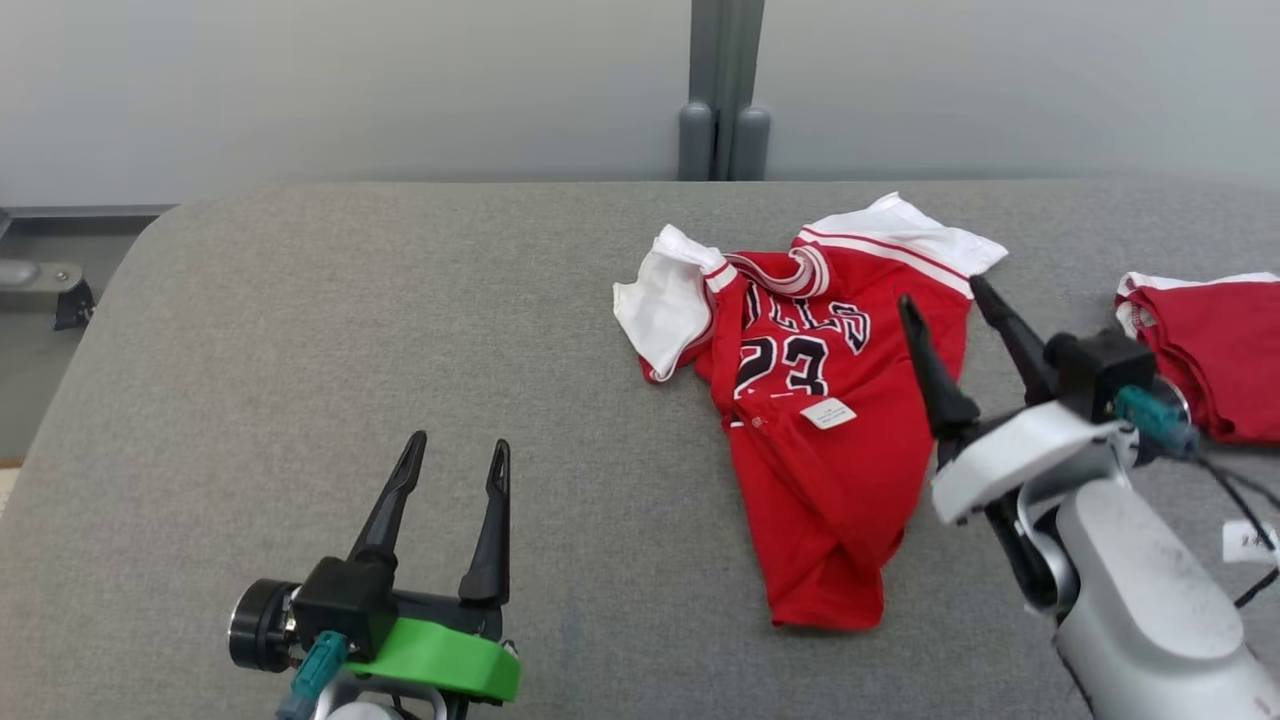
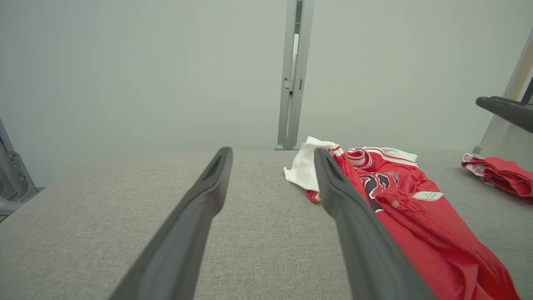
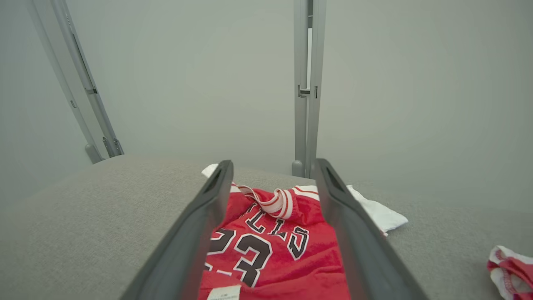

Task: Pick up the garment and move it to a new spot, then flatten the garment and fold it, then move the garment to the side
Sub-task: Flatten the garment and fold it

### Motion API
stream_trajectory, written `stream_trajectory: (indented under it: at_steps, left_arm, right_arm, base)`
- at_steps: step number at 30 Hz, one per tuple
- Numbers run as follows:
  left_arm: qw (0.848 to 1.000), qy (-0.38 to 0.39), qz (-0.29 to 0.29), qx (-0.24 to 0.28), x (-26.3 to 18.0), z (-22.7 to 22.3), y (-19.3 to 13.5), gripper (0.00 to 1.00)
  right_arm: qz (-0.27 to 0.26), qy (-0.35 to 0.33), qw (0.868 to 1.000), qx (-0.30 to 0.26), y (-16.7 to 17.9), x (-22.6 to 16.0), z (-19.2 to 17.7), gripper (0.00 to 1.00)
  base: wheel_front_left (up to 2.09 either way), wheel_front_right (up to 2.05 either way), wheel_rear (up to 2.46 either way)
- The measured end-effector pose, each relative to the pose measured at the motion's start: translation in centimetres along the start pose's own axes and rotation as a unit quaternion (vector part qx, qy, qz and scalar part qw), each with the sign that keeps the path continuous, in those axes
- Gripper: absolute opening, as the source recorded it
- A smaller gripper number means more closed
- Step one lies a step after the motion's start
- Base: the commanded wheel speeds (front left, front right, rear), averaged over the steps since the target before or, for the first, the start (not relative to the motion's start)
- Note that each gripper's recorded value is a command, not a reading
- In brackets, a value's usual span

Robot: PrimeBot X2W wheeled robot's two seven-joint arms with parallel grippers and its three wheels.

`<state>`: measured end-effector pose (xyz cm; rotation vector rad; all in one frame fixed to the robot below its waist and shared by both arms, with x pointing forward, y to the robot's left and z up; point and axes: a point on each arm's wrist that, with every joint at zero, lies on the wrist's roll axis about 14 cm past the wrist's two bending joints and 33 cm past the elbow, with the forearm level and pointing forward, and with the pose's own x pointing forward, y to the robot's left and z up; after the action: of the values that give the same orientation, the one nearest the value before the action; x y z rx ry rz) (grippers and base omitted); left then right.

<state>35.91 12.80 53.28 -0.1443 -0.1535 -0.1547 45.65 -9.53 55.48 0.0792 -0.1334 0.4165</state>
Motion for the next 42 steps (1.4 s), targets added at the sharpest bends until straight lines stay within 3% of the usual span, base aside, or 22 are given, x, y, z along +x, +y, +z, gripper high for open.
stream_trajectory:
  at_steps: [8,14,19,26,34,41,42]
  left_arm:
    - [1.000,-0.003,-0.016,-0.001,0.1,0.1,-1.0,1.00]
    - [1.000,0.014,-0.017,-0.001,-0.3,-1.0,-0.9,1.00]
    - [1.000,0.021,-0.019,-0.003,-0.5,-1.4,-1.0,1.00]
    - [0.999,0.029,-0.020,-0.005,-0.4,-1.9,-1.1,1.00]
    - [0.999,0.041,0.009,-0.003,-1.0,-2.5,0.6,1.00]
    - [0.998,0.052,0.041,0.001,-2.1,-3.0,2.5,1.00]
    - [0.998,0.053,0.046,0.002,-2.2,-3.0,2.7,1.00]
  right_arm:
    - [-0.051,0.003,0.999,0.016,0.3,-5.9,-1.6,1.00]
    - [-0.063,0.012,0.998,0.012,0.6,-7.2,-2.4,1.00]
    - [-0.049,0.022,0.999,0.005,1.5,-6.8,-3.1,1.00]
    - [0.017,0.067,0.997,-0.017,4.5,-4.2,-5.5,1.00]
    - [0.079,0.140,0.986,-0.040,6.8,-1.5,-9.7,1.00]
    - [0.093,0.202,0.974,-0.050,7.1,-0.3,-13.3,1.00]
    - [0.094,0.205,0.973,-0.046,7.4,-0.2,-13.6,0.23]
  base:
    - [0.00,0.00,0.00]
    - [0.00,0.00,0.00]
    - [0.00,0.00,0.00]
    - [0.00,0.00,0.00]
    - [0.00,0.00,0.00]
    - [0.00,0.00,0.00]
    - [0.00,0.00,0.00]
